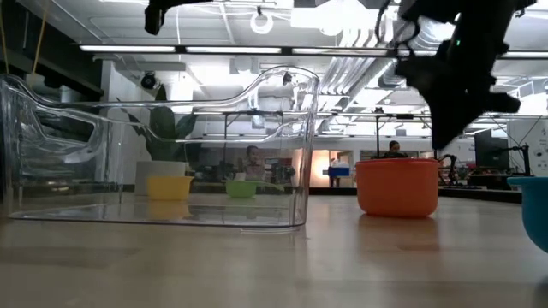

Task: Nest measuring cups in basket
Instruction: Stack the red measuring cup on top of the orange measuring cup

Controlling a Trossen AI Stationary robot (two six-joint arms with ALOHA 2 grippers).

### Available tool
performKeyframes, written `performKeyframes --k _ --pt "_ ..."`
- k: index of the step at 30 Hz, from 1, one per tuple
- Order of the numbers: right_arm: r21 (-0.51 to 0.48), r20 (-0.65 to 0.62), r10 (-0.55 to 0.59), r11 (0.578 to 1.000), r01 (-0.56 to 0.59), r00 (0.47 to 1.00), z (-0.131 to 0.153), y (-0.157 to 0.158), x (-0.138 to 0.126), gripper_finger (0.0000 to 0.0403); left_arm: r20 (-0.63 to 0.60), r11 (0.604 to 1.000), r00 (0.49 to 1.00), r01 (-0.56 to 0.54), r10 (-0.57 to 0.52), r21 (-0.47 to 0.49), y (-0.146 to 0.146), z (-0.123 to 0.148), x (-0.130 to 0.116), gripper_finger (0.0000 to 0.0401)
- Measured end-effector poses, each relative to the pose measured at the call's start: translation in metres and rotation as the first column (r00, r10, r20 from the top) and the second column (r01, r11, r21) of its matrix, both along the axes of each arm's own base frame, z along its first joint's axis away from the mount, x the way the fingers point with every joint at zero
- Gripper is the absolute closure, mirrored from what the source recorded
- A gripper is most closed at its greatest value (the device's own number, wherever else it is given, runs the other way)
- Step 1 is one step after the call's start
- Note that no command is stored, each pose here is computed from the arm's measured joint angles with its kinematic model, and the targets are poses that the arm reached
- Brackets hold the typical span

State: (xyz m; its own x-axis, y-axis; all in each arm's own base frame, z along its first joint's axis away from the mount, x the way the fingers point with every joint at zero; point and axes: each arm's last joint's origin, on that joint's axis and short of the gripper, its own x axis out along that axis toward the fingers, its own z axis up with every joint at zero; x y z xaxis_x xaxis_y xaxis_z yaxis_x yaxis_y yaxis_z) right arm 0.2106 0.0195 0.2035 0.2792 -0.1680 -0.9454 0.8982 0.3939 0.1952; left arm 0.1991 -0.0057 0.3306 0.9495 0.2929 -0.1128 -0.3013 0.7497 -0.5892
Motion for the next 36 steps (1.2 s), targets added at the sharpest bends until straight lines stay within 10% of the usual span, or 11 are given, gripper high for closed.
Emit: performKeyframes --k 7,36 --pt "0.045 -0.122 0.042 0.998 -0.036 0.992 -0.037 0.002 0.022 0.0398 -0.016 1.000 1.000 -0.003 0.003 0.002 0.000 -0.005 0.005 0.0279" --pt "0.011 0.149 -0.046 0.999 0.045 0.988 -0.034 -0.020 0.052 0.0403 -0.066 1.000 0.998 -0.011 0.013 0.018 0.001 -0.010 0.006 0.0279"
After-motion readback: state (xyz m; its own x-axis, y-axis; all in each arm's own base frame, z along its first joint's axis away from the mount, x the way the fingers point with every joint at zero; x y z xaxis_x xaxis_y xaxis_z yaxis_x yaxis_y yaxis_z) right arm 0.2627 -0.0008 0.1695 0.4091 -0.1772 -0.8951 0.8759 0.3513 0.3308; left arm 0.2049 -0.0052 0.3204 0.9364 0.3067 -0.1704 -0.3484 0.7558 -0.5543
